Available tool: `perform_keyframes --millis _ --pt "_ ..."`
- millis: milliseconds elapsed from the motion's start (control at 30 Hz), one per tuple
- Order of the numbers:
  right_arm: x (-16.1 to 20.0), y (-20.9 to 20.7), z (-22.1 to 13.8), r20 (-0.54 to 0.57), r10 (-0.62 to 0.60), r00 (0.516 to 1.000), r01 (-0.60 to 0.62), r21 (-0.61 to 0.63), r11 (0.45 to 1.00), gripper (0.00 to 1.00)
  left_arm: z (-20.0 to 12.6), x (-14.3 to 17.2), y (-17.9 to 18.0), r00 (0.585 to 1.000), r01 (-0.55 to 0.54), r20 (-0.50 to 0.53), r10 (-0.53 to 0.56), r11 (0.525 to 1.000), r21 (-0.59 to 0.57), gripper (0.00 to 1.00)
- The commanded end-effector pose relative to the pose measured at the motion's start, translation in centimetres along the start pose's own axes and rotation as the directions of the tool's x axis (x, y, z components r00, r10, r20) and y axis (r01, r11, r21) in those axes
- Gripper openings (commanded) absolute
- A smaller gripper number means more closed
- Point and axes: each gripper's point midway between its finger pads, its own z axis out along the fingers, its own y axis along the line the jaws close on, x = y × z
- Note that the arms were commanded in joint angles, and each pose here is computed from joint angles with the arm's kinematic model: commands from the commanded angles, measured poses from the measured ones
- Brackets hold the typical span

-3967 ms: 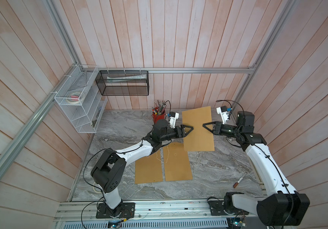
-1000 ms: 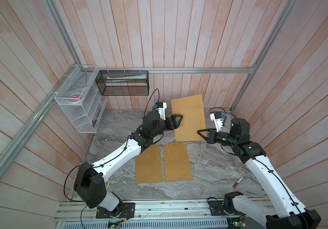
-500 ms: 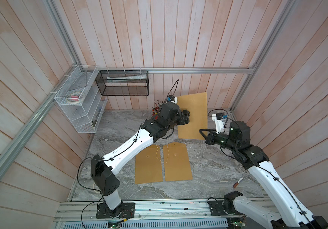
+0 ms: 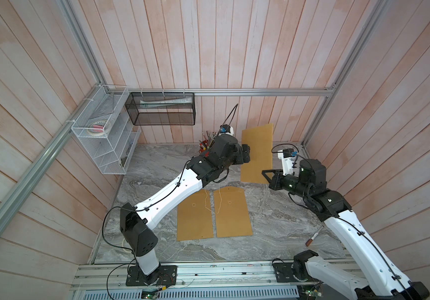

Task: Open the file bag
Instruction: Pick up the file bag from the center of the board.

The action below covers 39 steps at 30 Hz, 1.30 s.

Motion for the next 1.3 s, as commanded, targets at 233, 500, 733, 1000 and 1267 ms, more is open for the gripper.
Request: perform_keyframes --millis 233,500,733,1000,1267 --pt "0.1 0.2 1.0 0.000 0.001 1.000 -0.001 0.041 0.999 0.00 1.1 -2.2 -5.4 1.000 -0.022 0.021 0.019 0.993 0.118 0.92" --pt "0.2 1.7 2.4 -0.012 -0.012 1.000 0.012 0.023 1.000 0.00 2.3 -2.2 -7.7 0.999 -0.036 0.000 0.036 0.987 0.159 0.92" --pt "-0.1 3.1 3.0 -0.013 -0.038 0.999 0.038 0.015 0.999 0.00 3.6 -1.3 -6.8 0.998 -0.054 -0.032 0.058 0.993 0.104 0.91" --pt "0.0 3.9 3.8 -0.026 -0.071 0.997 0.073 0.047 0.996 0.00 4.0 -0.9 -6.2 0.995 -0.073 -0.062 0.076 0.996 0.060 0.78" --pt "-0.2 4.4 4.1 -0.017 -0.083 0.996 0.084 0.064 0.994 0.00 4.0 -0.5 -5.4 0.992 -0.096 -0.075 0.097 0.995 0.026 0.69"
